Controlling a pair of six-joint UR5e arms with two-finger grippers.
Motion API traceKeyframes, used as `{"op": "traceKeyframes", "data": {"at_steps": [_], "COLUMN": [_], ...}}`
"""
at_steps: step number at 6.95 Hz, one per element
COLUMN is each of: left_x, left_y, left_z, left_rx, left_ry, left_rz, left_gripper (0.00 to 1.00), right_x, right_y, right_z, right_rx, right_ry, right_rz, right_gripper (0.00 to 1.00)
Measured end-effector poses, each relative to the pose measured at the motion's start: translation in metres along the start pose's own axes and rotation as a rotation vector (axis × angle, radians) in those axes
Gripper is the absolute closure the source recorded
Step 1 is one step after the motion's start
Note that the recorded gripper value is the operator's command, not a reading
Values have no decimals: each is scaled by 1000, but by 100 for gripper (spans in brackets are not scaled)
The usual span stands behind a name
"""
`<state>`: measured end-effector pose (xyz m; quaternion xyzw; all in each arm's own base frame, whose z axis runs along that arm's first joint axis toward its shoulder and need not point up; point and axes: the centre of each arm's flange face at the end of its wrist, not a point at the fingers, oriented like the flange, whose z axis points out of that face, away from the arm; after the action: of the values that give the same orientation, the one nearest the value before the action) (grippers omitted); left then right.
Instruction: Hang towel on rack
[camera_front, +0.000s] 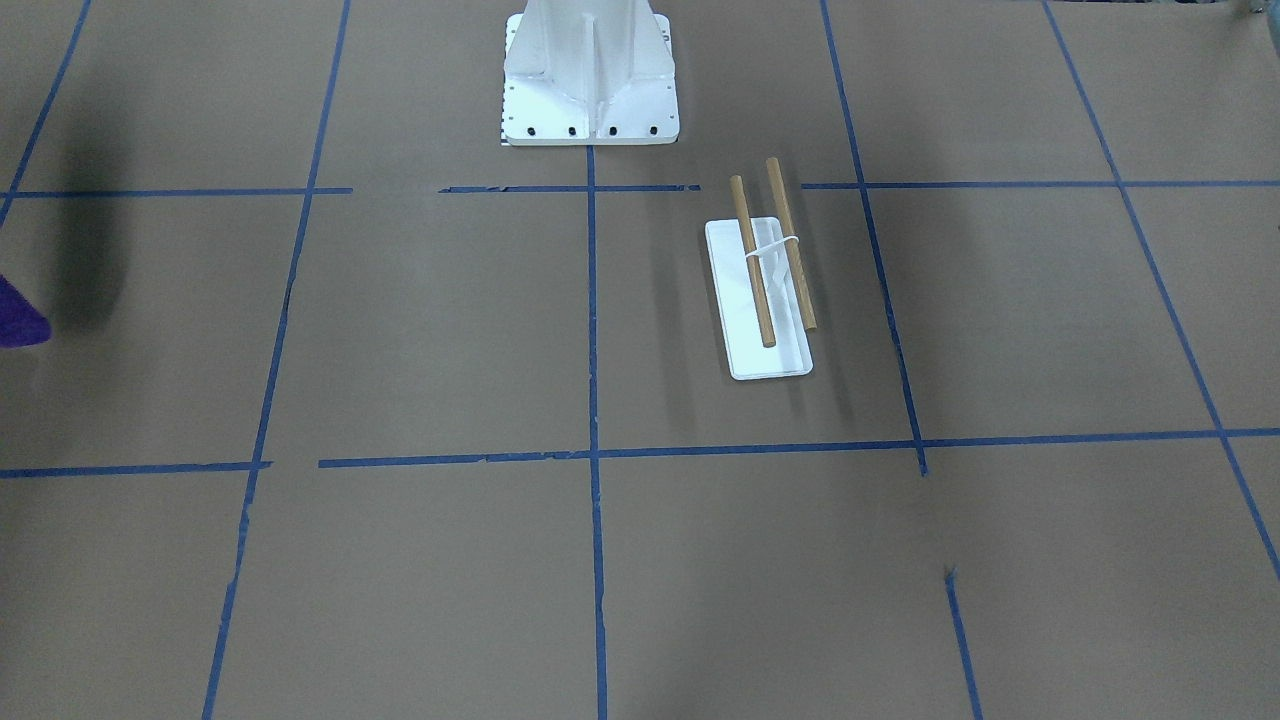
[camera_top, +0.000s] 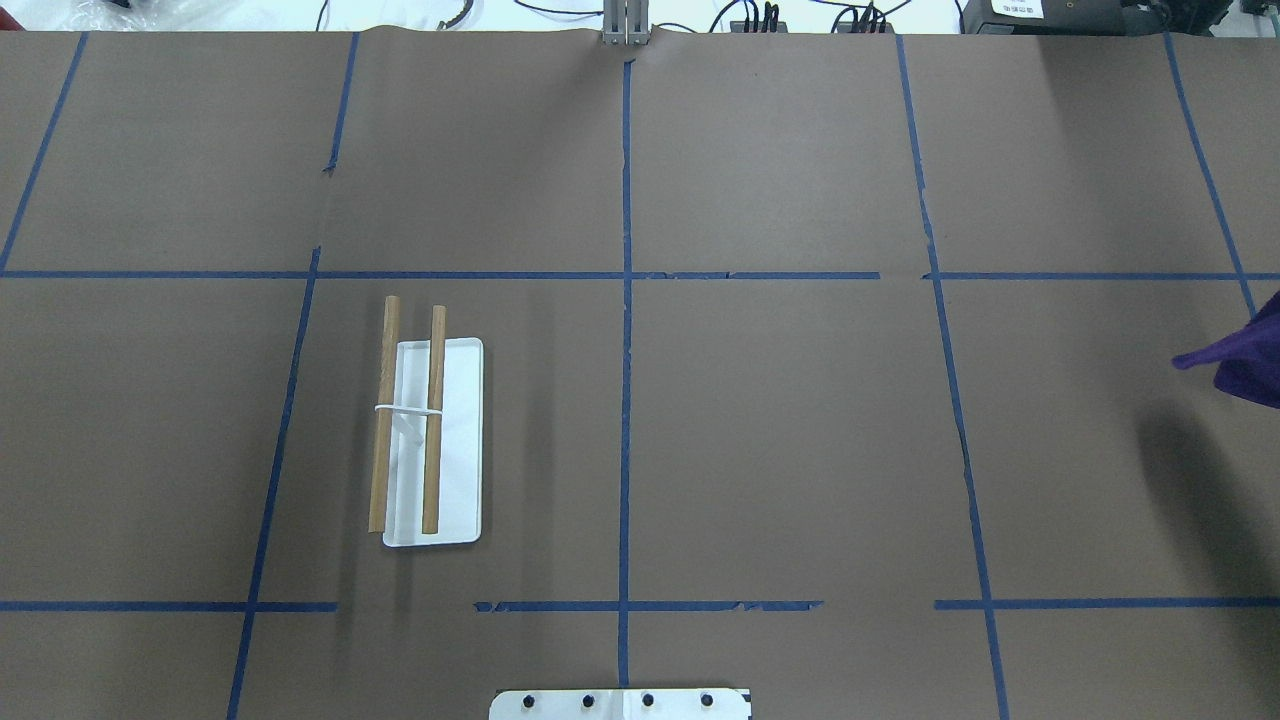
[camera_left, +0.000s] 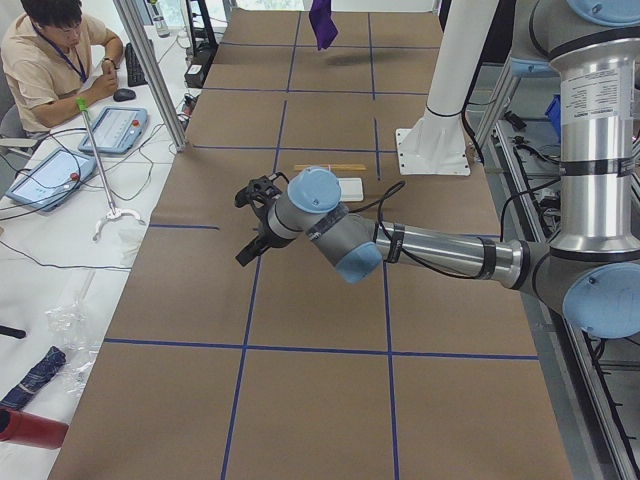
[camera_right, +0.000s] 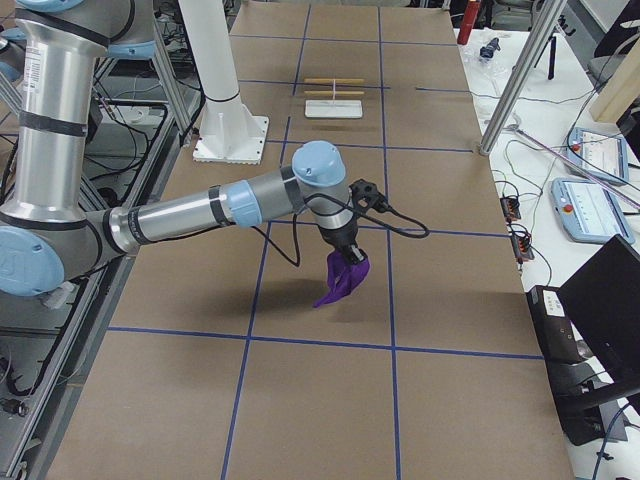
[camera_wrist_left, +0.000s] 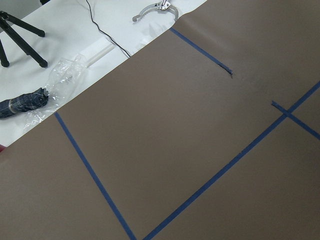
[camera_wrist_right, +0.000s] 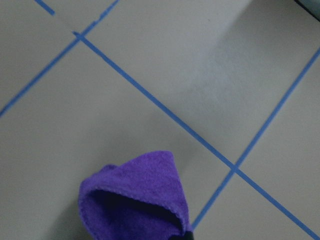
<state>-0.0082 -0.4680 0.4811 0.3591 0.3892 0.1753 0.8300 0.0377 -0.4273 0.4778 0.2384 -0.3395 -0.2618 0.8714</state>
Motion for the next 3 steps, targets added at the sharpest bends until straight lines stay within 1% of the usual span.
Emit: {"op": "traceKeyframes", "data": {"at_steps": [1, 2, 3], "left_x": [28, 64, 111], "left_y": [-25, -58, -95], "left_z": [14, 30, 48], "left_rx": [7, 13, 8], "left_ry": [48, 110, 191], "left_rz": [-70, -156, -261], "left_gripper": [0, 0, 0], "right_x": [-23, -57, -100], "right_y": [-43, -91, -139], "right_z": [0, 3, 5], "right_rx": [30, 54, 75], "right_ry": [-41, -85, -128], "right_rz": [30, 62, 82], "right_gripper": [100, 100, 100]}}
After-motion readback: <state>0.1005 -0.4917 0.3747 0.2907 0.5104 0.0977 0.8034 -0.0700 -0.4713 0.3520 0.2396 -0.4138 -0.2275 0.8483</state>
